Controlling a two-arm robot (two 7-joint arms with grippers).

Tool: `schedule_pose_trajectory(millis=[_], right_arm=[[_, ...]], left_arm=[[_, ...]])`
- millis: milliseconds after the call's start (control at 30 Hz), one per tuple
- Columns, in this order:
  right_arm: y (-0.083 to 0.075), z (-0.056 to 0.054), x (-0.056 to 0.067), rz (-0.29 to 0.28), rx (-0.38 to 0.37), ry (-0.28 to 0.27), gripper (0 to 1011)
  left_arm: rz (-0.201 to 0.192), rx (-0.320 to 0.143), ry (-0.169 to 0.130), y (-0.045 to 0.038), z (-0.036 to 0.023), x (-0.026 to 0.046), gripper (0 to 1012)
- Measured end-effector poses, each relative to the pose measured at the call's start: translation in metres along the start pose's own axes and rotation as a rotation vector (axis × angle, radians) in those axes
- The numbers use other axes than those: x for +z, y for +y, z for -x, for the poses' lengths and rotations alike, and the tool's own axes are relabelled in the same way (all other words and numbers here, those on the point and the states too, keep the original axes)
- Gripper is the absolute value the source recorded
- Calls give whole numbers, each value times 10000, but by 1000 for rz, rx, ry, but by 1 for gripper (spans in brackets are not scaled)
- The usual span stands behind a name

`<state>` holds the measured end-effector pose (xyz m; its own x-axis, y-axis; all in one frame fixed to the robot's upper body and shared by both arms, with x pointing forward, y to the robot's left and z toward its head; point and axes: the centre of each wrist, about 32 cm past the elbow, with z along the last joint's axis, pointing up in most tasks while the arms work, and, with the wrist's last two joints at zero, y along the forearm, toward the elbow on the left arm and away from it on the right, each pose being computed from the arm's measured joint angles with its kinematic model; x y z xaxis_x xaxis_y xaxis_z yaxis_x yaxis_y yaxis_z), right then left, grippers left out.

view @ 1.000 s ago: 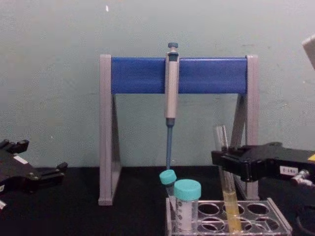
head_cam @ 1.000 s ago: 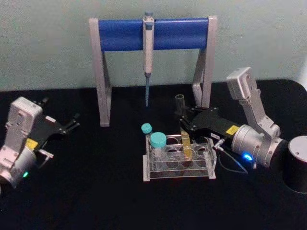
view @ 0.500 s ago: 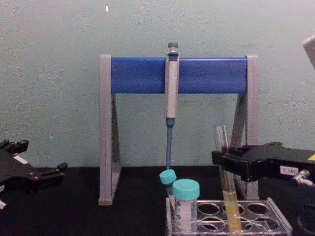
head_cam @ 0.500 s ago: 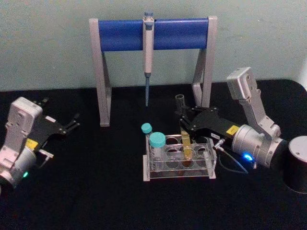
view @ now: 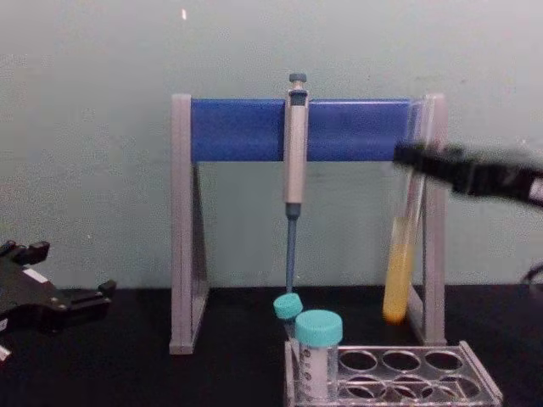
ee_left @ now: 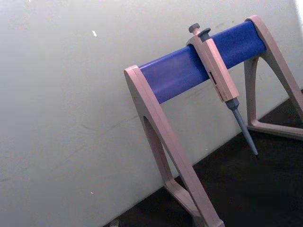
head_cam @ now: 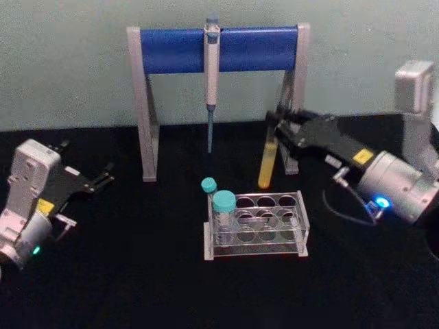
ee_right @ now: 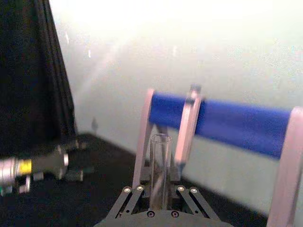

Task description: Pick up the test tube from the test tube rack, shake it, then place it back into the test tube rack.

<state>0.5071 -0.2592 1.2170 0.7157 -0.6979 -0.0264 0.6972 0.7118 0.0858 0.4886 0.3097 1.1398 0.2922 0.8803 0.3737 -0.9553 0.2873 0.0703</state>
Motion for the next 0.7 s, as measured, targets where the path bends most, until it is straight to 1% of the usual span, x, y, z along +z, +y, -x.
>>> schedule_pose_trajectory(millis=[33, 67, 100, 133, 267, 467, 700], right_arm=[[-13, -4, 21, -25, -1, -3, 229], [-30, -6, 46, -63, -3, -11, 229], [-37, -5, 54, -81, -4, -18, 229], [-51, -5, 66, -113, -7, -34, 229], [-64, -5, 71, -160, -11, -67, 229], [-65, 9, 54, -170, -10, -103, 229], [-64, 20, 53, -167, -8, -126, 229]], left_arm=[[0, 0, 0, 0, 0, 0, 1002], [0, 0, 0, 0, 0, 0, 1001], [0, 0, 0, 0, 0, 0, 1001], [0, 0, 0, 0, 0, 0, 1001], [0, 0, 0, 0, 0, 0, 1001], [0, 0, 0, 0, 0, 0, 1001], [0, 0, 0, 0, 0, 0, 1001]])
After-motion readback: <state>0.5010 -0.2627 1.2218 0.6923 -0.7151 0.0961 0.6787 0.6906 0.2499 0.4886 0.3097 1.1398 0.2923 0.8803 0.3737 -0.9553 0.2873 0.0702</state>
